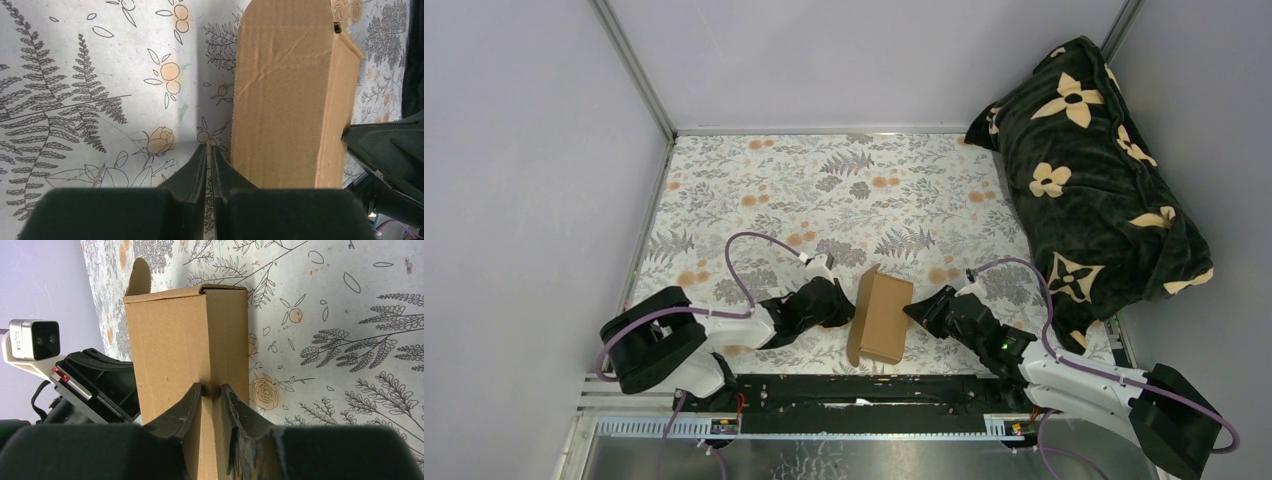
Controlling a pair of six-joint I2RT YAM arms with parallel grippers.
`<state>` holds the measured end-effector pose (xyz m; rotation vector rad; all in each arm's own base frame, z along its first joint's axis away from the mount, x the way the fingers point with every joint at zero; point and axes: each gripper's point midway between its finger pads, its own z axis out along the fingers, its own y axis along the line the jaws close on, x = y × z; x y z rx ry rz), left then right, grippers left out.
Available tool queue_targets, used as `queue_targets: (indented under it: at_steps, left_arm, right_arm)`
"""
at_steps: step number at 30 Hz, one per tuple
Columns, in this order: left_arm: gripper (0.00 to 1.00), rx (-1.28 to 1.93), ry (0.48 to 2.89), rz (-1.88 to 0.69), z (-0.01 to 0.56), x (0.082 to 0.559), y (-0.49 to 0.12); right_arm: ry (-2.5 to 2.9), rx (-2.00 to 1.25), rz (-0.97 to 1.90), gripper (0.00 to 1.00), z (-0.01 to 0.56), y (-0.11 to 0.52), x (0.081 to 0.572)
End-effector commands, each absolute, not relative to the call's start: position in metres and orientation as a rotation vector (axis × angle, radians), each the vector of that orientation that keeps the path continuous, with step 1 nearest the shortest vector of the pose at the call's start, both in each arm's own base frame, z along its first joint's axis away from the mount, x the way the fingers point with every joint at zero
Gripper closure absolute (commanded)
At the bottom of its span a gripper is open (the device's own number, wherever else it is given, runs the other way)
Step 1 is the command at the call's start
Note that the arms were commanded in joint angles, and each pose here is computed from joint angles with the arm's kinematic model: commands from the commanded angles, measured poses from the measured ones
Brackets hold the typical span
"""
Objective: Fold the paper box
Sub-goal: Close the paper box at the center of the board.
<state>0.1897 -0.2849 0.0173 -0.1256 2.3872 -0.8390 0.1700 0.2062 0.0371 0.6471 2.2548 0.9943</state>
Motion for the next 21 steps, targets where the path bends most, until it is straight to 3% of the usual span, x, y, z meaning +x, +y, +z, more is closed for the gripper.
queue_targets:
  at_steps: [1, 21]
  left_arm:
    - [0.88, -0.119, 2.354, -0.882, 0.037, 0.192, -0.294]
    - [0.88, -0.104, 2.304, -0.974, 0.059, 0.199, -0.319]
  right_arm:
    - [2.641, 0.575, 0.467, 0.75, -0.061, 0.13, 0.101]
    - [2.642, 0.563, 0.463, 0.74, -0.061, 0.13, 0.101]
